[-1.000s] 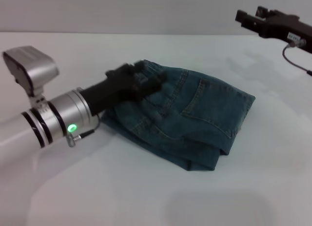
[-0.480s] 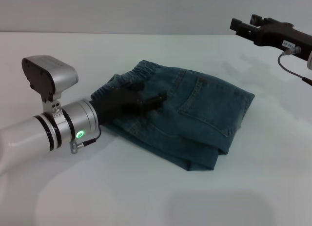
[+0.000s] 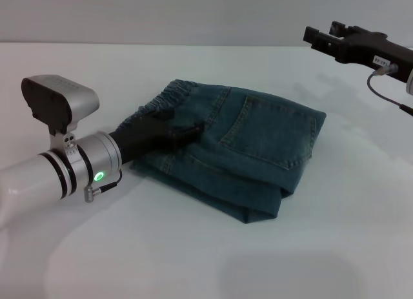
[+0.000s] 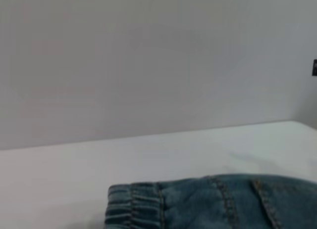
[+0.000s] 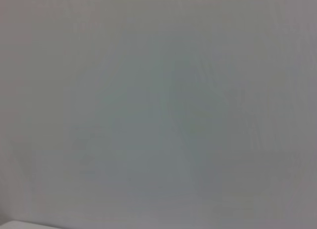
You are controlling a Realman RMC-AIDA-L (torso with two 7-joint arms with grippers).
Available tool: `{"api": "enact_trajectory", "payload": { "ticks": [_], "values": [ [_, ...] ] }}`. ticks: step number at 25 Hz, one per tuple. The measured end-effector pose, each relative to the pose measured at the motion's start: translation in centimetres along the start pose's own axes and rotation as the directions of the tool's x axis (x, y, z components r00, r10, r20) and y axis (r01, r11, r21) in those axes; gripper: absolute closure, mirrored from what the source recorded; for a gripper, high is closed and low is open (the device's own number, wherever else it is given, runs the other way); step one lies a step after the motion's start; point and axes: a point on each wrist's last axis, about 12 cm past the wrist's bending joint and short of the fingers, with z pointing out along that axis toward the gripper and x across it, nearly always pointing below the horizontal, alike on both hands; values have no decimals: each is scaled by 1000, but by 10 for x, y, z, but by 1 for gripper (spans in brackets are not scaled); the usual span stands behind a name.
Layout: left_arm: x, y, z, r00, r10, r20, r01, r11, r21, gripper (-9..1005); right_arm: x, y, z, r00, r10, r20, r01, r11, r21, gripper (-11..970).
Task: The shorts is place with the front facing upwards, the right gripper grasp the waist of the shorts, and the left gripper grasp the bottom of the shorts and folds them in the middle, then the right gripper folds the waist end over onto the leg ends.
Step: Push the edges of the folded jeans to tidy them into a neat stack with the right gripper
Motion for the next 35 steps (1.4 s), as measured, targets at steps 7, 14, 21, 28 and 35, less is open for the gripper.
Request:
{"api": "enact_trajectory", "payload": {
  "ticks": [7,14,21,28,35],
  "values": [
    [-13,-8,-4,995,-16,98,9,997,73,183,-7,8,-3,1000,-7,24,9,997,-78,275],
    [-37,-9,-20,942,-52,332,3,989,146,183,-28,24,-23,998,-62,24,66,940,-333,274],
    [-52,2,-44,828,22,560,-54,998,41,183,-57,51,-41,985,-114,-133,0,763,-647,273],
    [-50,9,-52,812,25,583,-30,1000,-1,183,-43,80,-25,819,-327,-472,-161,657,-736,274],
    [-48,9,-49,819,28,573,-27,1000,-9,183,-8,93,-7,630,-415,-657,-241,699,-673,274]
  ]
}}
